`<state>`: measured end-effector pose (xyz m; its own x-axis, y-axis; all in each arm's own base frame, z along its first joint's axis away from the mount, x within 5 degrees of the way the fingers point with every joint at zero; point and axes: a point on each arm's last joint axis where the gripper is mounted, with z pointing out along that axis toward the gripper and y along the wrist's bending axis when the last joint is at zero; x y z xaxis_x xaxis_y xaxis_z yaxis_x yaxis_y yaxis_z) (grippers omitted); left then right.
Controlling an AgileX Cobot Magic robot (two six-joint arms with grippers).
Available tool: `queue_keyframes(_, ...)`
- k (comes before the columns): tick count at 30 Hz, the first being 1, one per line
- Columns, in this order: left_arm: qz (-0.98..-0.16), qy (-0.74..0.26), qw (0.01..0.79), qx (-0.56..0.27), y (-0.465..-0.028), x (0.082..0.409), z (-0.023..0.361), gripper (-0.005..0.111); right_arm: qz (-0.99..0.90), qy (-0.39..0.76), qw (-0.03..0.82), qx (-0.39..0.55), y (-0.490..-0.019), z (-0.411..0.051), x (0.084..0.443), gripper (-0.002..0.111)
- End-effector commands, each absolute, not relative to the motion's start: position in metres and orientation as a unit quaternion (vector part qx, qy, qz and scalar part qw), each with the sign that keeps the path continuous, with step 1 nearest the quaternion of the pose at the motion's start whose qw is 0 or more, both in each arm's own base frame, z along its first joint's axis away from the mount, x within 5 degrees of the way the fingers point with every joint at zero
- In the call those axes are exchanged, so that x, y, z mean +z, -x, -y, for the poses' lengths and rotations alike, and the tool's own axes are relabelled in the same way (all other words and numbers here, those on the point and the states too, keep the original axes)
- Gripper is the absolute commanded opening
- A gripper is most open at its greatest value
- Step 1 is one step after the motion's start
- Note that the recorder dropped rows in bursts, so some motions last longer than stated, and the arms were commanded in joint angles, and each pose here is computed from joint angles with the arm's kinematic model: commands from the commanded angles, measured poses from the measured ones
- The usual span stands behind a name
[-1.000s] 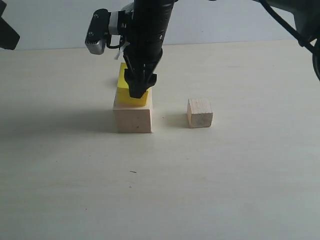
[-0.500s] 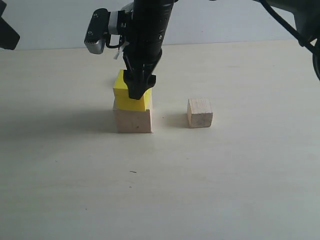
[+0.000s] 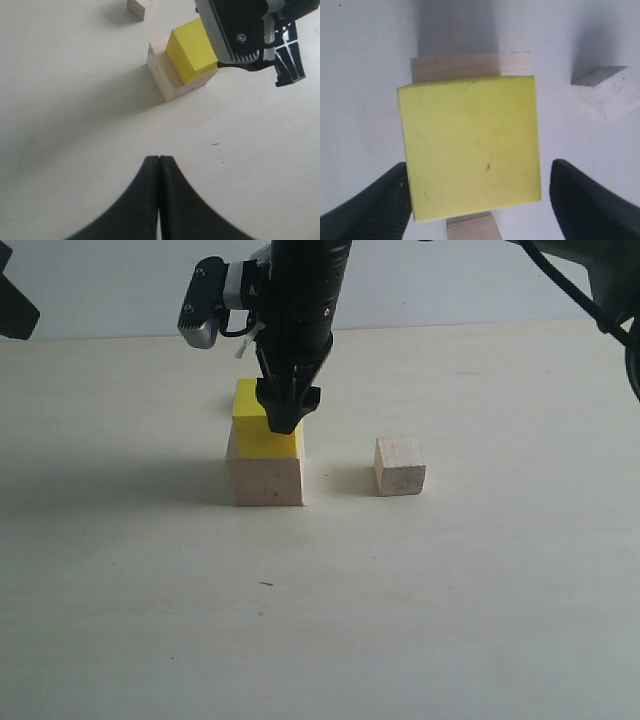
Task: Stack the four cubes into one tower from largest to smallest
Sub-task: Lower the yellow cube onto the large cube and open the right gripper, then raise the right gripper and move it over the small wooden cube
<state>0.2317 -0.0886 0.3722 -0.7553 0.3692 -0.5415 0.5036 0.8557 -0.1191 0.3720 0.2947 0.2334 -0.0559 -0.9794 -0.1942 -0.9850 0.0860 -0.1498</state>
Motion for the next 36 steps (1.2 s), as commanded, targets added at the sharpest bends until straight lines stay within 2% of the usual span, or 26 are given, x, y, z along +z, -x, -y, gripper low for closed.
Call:
queue_keyframes(1,-0.925,-0.236,0.266,-0.134,-0.23,0.374,0.089,0.0,-0.727,0.672,0.139,0.01,-0.373,-0.296,0.237,0.072)
queue_keyframes(22,-0.924,-0.239,0.267,-0.133,-0.23,0.374,0.089,0.0,-0.74,0.658,0.138,0.007,-0.373,-0.295,0.237,0.072)
queue_keyframes(36,-0.924,-0.239,0.267,-0.133,-0.23,0.374,0.089,0.0,-0.756,0.632,0.17,0.02,-0.362,-0.289,0.276,0.072)
